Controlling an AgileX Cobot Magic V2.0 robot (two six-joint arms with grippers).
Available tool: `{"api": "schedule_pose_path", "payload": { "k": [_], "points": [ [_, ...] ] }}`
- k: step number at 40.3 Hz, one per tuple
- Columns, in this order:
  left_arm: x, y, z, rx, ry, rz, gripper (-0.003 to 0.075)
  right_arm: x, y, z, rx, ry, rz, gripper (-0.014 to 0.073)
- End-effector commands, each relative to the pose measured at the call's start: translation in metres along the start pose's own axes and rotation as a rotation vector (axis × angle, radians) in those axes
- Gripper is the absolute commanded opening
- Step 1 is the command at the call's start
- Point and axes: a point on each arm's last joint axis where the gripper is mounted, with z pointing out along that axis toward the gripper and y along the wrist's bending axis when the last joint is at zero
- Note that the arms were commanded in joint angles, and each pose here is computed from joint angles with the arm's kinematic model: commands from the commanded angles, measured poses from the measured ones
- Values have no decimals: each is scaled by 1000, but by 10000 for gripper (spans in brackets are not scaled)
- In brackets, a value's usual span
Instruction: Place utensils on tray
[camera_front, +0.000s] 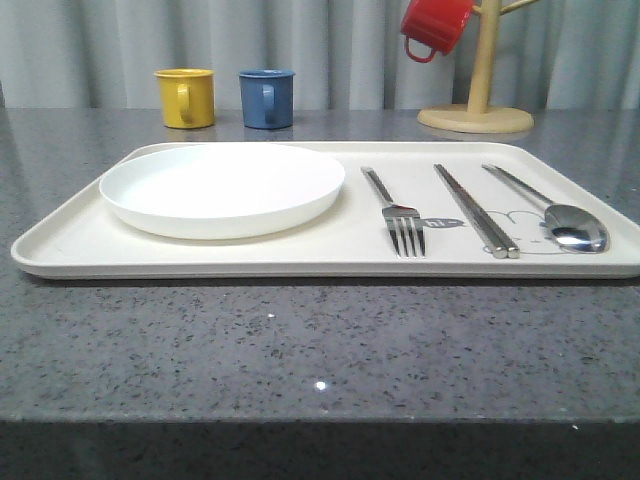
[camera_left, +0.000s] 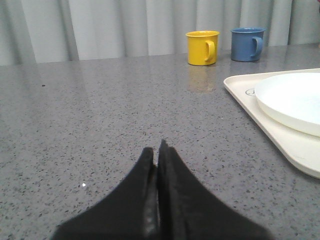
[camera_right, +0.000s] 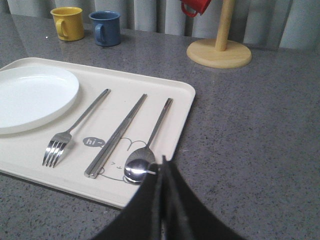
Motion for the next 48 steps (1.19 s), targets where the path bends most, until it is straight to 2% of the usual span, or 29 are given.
{"api": "schedule_pose_path", "payload": {
  "k": [1, 6, 12, 23, 48],
  "points": [
    [-9, 1, -2, -14, -104, -23, -18, -15, 0, -2, 4, -99, -12, -69],
    [-9, 1, -2, -14, -104, -23, -18, -5, -4, -2, 51, -142, -13, -69],
    [-9, 1, -2, -14, -104, -23, -18, 28, -12, -1, 160, -211, 18, -69],
    [-9, 1, -2, -14, -104, -23, -18, 91, -18, 7, 232, -176, 80, -69],
    [-9, 1, -2, -14, -104, -23, -18, 95, -17, 6, 230, -141, 87, -69]
  ]
}}
